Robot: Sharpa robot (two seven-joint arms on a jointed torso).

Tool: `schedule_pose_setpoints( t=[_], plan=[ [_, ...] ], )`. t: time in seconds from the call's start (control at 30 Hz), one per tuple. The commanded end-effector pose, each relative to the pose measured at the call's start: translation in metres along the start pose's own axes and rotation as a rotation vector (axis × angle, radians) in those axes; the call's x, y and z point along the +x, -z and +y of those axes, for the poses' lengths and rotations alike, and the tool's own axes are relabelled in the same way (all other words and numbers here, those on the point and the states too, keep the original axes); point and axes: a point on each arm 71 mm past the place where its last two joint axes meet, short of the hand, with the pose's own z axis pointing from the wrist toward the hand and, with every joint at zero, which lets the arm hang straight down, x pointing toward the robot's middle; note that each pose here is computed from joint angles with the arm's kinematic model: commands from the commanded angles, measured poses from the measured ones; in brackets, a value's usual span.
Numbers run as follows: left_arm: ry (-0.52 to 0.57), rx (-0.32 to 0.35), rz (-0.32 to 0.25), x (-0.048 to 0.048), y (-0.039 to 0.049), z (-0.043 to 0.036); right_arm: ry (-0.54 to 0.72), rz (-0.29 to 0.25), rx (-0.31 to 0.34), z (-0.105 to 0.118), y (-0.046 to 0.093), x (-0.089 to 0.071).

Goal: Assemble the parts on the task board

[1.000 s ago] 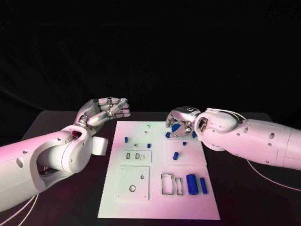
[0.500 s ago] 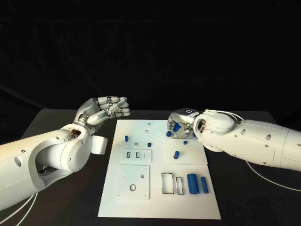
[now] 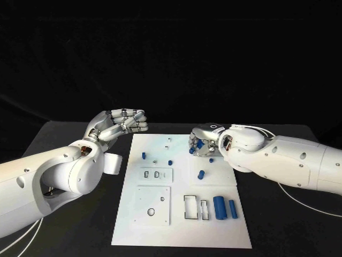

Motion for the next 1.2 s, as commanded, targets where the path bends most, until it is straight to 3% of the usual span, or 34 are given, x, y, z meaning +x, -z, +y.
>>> schedule_pose_setpoints(
  t=[0.03, 0.6, 1.2],
  plan=[
    [0.011, 0.001, 0.016, 0.0016, -0.0005, -0.0013, 0.005, -0.004, -0.003, 0.002, 0.0, 0.001],
    [0.01, -0.012, 0.015, 0.0, -0.001, -0.0008, -0.031, -0.022, 0.009, 0.002, 0.001, 0.0],
    [0.005, -0.025, 0.006, -0.0033, -0.0014, 0.0004, -0.114, -0.197, 0.021, 0.011, 0.0, -0.014]
  ],
)
